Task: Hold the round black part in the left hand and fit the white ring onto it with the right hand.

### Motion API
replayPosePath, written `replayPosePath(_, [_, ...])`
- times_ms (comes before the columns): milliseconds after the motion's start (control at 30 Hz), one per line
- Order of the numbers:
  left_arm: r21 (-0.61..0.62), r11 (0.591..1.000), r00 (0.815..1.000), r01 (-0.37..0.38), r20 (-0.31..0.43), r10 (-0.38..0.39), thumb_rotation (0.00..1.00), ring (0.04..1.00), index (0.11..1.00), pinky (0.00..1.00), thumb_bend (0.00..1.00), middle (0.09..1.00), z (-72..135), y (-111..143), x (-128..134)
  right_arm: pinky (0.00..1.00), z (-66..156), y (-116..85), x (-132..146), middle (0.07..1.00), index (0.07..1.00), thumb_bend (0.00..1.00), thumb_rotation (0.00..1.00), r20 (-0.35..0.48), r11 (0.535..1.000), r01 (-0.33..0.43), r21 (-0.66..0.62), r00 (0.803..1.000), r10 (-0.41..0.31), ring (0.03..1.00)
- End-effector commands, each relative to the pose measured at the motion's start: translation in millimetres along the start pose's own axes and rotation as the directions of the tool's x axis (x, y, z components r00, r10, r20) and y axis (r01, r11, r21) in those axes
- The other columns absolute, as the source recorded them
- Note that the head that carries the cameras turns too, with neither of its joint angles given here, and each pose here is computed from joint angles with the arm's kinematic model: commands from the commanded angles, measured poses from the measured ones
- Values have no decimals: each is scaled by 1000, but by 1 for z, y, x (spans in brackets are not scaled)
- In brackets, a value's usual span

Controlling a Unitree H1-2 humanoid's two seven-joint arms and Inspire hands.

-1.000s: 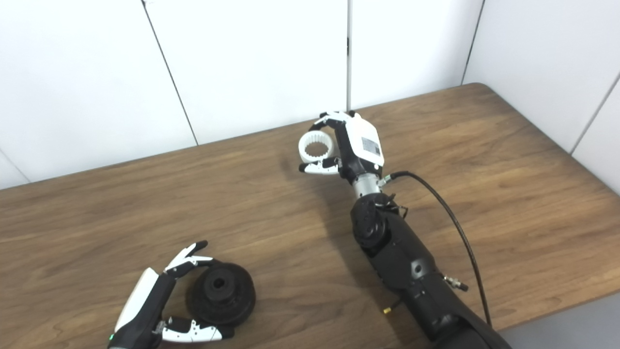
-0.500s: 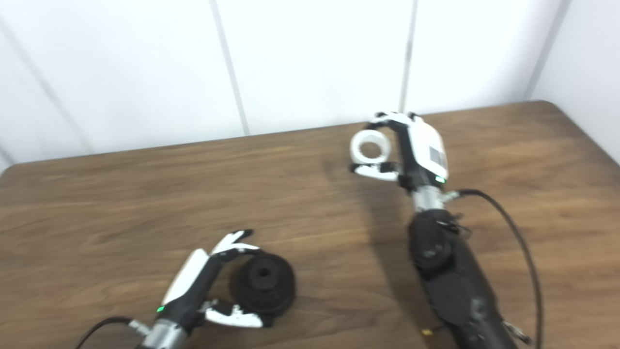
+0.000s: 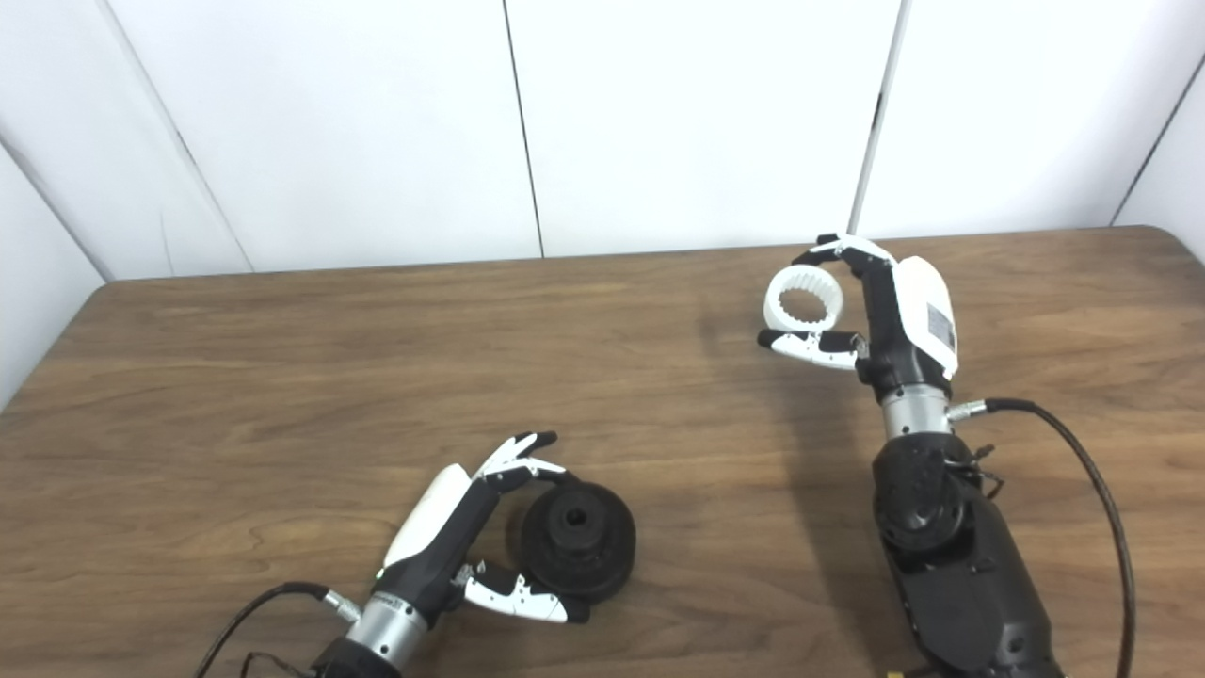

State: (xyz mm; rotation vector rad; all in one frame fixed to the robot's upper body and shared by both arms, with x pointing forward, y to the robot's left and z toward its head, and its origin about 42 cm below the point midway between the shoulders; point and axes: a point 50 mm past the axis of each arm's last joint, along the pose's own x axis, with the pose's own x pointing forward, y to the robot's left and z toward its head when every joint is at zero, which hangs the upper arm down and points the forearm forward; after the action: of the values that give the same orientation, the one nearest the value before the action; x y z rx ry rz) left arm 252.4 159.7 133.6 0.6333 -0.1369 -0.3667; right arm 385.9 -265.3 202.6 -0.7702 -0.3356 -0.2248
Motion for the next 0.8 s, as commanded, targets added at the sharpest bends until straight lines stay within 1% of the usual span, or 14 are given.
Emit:
replayPosePath(0, [5,1000,1000,13,-11,-13,186,990,594,917,893,951,-2,-1,4,745,21,-16,8,786,483,522,141,103,998,46,30,993,-49,841])
replayPosePath(133, [8,1000,1000,9,-11,-9,187,983,592,908,900,944,-2,0,5,745,30,-21,-1,783,483,522,141,130,997,40,62,990,-48,838])
replayPosePath(300, [3,1000,1000,10,-10,-10,193,983,589,913,902,945,-3,0,6,790,41,-25,-16,786,483,521,141,155,996,21,89,987,-34,851])
replayPosePath(367, [3,1000,1000,10,-11,-10,193,983,589,915,902,945,-3,0,7,787,45,-27,-22,786,483,521,141,164,995,10,96,986,-25,852])
replayPosePath(467, [4,1000,1000,8,-7,-8,185,984,589,914,902,946,-3,0,8,742,51,-27,-31,786,483,521,141,182,995,-9,103,983,-10,840])
replayPosePath(567, [6,1000,1000,8,-7,-8,183,981,587,913,905,944,-3,1,8,738,58,-26,-40,783,483,521,141,188,991,-30,128,982,5,843])
replayPosePath(633, [6,1000,1000,9,-8,-9,180,982,587,914,905,945,-3,1,8,763,62,-26,-45,781,483,521,140,193,988,-42,148,981,13,853])
replayPosePath(767, [8,1000,1000,9,-7,-9,177,981,586,907,906,944,-3,2,9,782,72,-25,-55,778,483,521,140,208,983,-67,171,978,30,858])
